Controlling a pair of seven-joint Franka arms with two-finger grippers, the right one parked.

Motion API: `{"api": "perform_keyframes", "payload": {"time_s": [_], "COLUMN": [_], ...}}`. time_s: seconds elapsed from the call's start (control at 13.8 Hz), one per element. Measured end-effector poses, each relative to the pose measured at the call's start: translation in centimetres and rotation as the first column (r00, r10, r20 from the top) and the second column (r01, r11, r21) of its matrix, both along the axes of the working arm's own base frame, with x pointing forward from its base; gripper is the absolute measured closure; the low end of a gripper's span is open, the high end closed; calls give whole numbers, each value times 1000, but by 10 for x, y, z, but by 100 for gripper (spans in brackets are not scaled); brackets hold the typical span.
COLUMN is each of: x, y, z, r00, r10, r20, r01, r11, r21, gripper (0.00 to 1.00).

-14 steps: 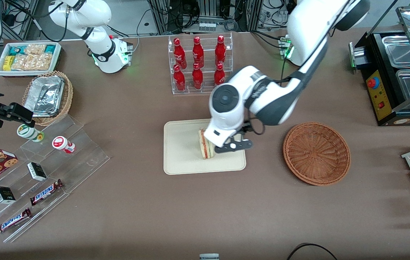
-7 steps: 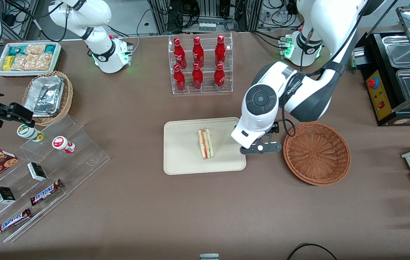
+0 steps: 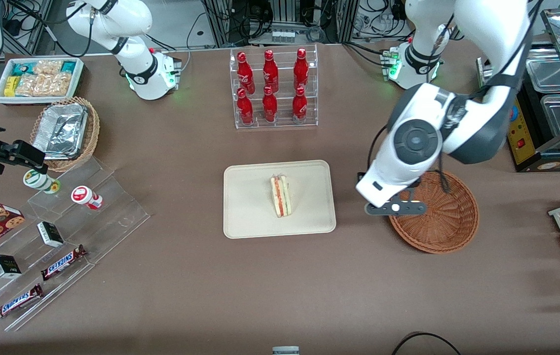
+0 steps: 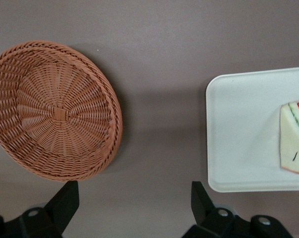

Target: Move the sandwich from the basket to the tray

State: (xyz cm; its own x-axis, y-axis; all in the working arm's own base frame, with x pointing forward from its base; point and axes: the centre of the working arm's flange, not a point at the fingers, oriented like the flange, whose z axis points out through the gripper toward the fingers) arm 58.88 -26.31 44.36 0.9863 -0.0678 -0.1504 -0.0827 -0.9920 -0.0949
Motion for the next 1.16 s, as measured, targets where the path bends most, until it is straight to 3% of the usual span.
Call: {"api": "perform_keyframes", "payload": {"time_s": [0.14, 0.43, 0.65, 0.94, 1.16], "x": [-5, -28, -51, -77, -84], "y": [25, 107, 163, 182, 190], "z": [14, 69, 115, 146, 156], "r00": [999, 986, 980, 979, 980], "r10": [-42, -143, -170, -153, -137], "r20": [-7, -83, -106, -135, -142], "r01": [42, 141, 165, 148, 132], "r11": [999, 990, 985, 988, 990], "r21": [-12, -31, -49, -45, -43], "gripper": [0, 0, 0, 0, 0]}}
